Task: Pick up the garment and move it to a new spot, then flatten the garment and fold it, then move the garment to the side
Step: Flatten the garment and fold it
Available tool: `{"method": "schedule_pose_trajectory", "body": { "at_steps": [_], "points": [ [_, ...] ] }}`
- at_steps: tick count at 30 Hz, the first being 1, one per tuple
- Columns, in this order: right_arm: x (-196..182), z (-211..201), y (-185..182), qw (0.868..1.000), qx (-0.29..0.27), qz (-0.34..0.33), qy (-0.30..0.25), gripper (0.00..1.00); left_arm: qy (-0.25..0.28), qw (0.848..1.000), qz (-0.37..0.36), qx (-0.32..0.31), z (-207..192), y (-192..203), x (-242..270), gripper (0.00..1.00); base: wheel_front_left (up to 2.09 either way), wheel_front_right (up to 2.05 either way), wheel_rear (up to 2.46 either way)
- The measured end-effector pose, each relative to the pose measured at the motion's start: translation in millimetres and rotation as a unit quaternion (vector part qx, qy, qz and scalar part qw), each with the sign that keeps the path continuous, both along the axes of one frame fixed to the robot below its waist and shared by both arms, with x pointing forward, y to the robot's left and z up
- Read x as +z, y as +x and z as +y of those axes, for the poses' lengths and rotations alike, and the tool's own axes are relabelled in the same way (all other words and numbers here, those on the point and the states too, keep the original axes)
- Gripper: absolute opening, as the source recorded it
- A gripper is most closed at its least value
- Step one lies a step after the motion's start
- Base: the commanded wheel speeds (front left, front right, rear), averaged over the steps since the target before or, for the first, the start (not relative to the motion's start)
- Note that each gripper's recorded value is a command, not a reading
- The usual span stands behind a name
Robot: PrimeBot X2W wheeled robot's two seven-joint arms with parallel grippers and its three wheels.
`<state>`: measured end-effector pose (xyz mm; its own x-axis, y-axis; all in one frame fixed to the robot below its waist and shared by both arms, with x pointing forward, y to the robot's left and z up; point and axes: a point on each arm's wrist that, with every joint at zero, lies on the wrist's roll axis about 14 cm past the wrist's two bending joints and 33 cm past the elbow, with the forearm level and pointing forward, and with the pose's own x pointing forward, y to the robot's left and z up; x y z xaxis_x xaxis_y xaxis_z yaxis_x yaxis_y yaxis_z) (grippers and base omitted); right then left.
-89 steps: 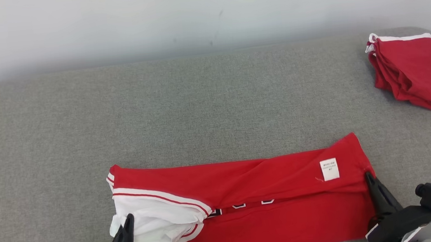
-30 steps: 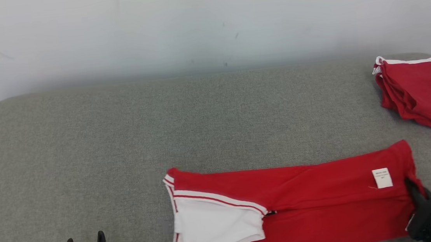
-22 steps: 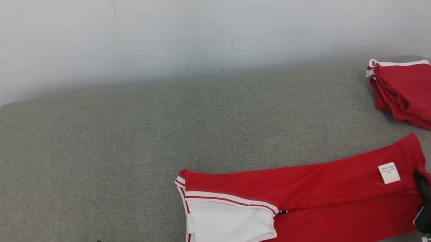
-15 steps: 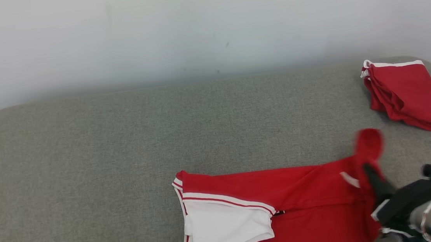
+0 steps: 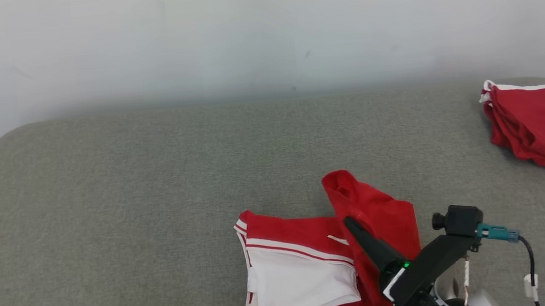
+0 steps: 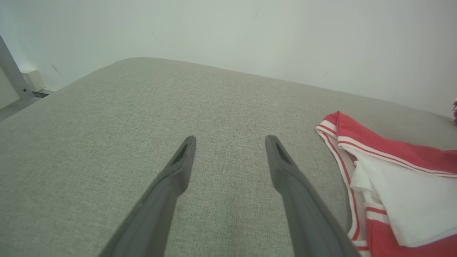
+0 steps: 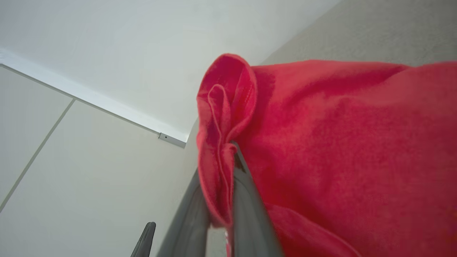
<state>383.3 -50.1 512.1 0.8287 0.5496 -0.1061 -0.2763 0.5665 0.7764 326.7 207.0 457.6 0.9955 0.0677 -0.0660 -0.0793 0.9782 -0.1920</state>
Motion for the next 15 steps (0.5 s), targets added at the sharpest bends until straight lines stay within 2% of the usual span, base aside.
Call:
{"method": "schedule_pose_trajectory", "body": {
  "at_steps": [15],
  "points": [
    [-19,78,-1,0.996,0.083,0.023,0.006,0.00,-0.009,1.000,0.013,0.021,10,-8,-8,1.00,0.00,0.00,0.00]
  ]
}}
